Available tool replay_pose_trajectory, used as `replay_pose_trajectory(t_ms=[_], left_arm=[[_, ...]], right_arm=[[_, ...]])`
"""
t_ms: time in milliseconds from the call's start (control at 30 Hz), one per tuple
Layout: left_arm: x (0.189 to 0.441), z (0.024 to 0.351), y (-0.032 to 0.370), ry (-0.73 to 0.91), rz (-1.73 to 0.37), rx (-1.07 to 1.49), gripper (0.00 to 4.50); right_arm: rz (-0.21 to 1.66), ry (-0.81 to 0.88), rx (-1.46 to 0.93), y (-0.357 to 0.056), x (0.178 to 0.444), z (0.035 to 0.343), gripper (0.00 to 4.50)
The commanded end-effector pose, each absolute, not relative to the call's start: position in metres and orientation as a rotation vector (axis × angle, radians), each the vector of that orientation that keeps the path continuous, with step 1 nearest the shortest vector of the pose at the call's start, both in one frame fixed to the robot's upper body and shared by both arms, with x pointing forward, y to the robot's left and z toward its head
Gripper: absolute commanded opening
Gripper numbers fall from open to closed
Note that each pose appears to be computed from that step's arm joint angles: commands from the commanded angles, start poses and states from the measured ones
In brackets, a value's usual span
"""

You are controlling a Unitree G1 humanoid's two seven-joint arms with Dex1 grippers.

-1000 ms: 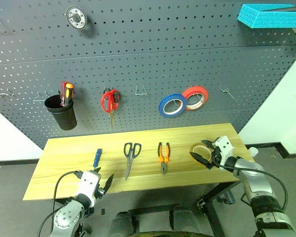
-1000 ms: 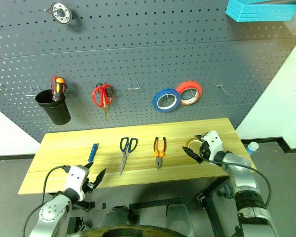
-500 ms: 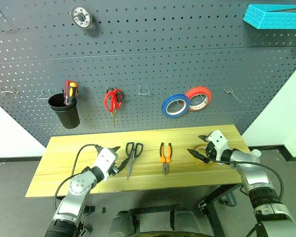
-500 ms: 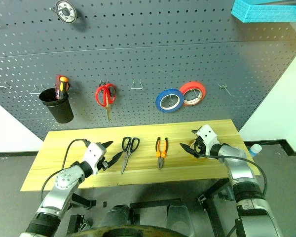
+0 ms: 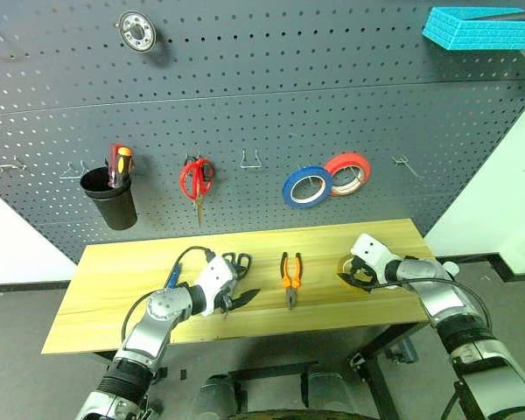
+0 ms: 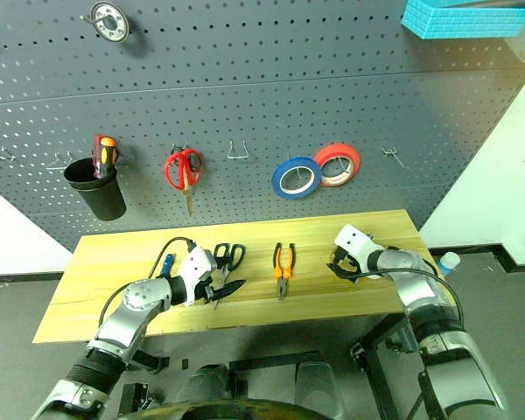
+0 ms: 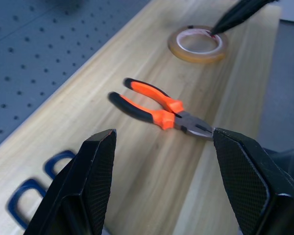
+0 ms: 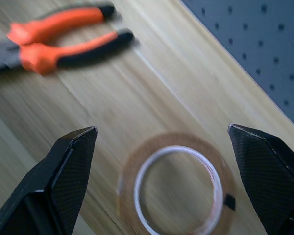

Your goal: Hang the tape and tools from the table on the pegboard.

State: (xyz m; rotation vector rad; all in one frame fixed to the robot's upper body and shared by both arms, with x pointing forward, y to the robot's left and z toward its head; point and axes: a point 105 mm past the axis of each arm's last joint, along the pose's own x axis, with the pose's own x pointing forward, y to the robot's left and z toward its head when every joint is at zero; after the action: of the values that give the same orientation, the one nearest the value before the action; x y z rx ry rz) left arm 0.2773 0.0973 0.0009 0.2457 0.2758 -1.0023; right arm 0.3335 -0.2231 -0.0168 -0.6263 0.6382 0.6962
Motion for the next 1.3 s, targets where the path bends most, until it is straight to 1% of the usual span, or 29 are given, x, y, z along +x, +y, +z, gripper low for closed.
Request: replay_pose_trajectory(t_ms=[33, 133, 267, 400, 667, 1000, 1100, 1167, 1200, 1300], left_arm=[[0.282, 0.011, 0.097, 0.247, -1.018, 0.242, 3.26], [0.282, 0.015, 0.096, 0.234, -1.026, 0.231, 3.26], [0.280, 0.021, 0.091, 0.205, -1.045, 0.215, 3.26], [0.276, 0.027, 0.086, 0.177, -1.070, 0.196, 3.26], [0.275, 0.037, 0.079, 0.137, -1.099, 0.186, 3.26], [0.276, 0.036, 0.080, 0.138, -1.089, 0.182, 3.26], [0.276, 0.036, 0.080, 0.139, -1.086, 0.182, 3.28], [0.276, 0.035, 0.080, 0.140, -1.084, 0.181, 3.28], [0.276, 0.035, 0.080, 0.140, -1.084, 0.181, 3.28], [0.277, 0.035, 0.080, 0.140, -1.081, 0.180, 3.28]], right_arm=[[0.715, 0.712, -0.600, -0.220, 0.337, -0.019, 4.50], [0.724, 0.784, -0.574, -0.220, 0.339, -0.026, 4.50], [0.718, 0.833, -0.562, -0.222, 0.344, -0.030, 4.50], [0.730, 0.873, -0.583, -0.224, 0.344, -0.036, 4.50], [0.728, 0.919, -0.600, -0.222, 0.340, -0.050, 4.50], [0.704, 0.957, -0.634, -0.227, 0.334, -0.062, 4.50], [0.701, 0.974, -0.643, -0.229, 0.331, -0.065, 3.91], [0.699, 0.983, -0.644, -0.230, 0.330, -0.066, 3.15], [0.697, 0.986, -0.645, -0.231, 0.329, -0.067, 2.89], [0.693, 1.012, -0.627, -0.232, 0.326, -0.069, 1.90]])
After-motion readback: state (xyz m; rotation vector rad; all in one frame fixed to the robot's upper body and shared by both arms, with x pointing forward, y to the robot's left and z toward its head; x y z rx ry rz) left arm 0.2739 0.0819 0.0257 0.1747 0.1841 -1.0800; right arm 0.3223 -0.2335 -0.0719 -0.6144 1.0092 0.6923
